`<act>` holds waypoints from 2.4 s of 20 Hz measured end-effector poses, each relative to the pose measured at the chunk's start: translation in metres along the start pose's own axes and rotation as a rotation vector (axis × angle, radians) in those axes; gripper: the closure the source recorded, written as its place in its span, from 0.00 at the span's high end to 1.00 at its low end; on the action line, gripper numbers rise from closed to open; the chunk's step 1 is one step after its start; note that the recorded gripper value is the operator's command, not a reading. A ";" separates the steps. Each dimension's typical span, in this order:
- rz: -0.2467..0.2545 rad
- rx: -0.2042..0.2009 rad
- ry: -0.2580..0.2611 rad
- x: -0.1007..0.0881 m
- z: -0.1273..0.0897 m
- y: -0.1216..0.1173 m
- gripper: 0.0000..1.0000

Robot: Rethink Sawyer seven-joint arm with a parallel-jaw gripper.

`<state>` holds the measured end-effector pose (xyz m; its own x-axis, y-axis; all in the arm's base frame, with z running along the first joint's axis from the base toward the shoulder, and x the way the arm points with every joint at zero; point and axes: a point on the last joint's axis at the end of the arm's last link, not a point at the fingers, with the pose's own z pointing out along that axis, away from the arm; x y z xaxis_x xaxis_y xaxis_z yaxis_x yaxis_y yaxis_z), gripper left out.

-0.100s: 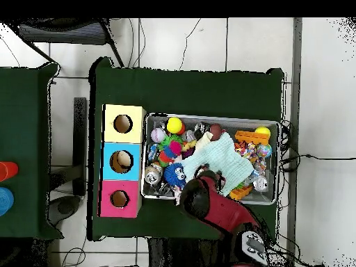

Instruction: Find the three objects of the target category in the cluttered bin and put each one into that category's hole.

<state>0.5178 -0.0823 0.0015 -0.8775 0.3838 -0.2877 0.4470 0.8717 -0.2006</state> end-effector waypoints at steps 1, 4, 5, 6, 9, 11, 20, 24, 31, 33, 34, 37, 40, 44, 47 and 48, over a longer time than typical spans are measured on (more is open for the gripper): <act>0.009 -0.006 0.006 0.000 0.003 0.001 1.00; 0.041 -0.013 0.010 -0.004 0.005 0.000 1.00; 0.046 -0.015 0.011 -0.005 0.005 0.001 1.00; 0.051 -0.017 0.011 -0.005 0.006 0.001 1.00; 0.066 -0.023 0.014 -0.007 0.007 0.003 1.00; 0.068 -0.025 0.014 -0.008 0.007 0.004 1.00; 0.049 -0.013 -0.002 -0.006 -0.002 0.018 0.00; 0.026 0.005 -0.020 -0.004 -0.028 0.037 0.00; -0.036 0.012 0.028 0.001 -0.102 0.064 0.00; -0.046 0.008 0.052 0.003 -0.121 0.069 0.00; -0.049 0.006 0.064 0.004 -0.130 0.071 0.00; -0.061 -0.005 0.110 0.009 -0.167 0.078 0.00; -0.058 -0.023 0.124 0.008 -0.192 0.080 0.00; -0.037 -0.050 0.099 -0.002 -0.212 0.080 0.00; -0.016 -0.066 0.081 -0.009 -0.221 0.080 0.00; -0.009 -0.070 0.076 -0.011 -0.223 0.080 0.00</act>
<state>0.5241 0.0511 0.1972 -0.8930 0.3958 -0.2142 0.4285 0.8932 -0.1362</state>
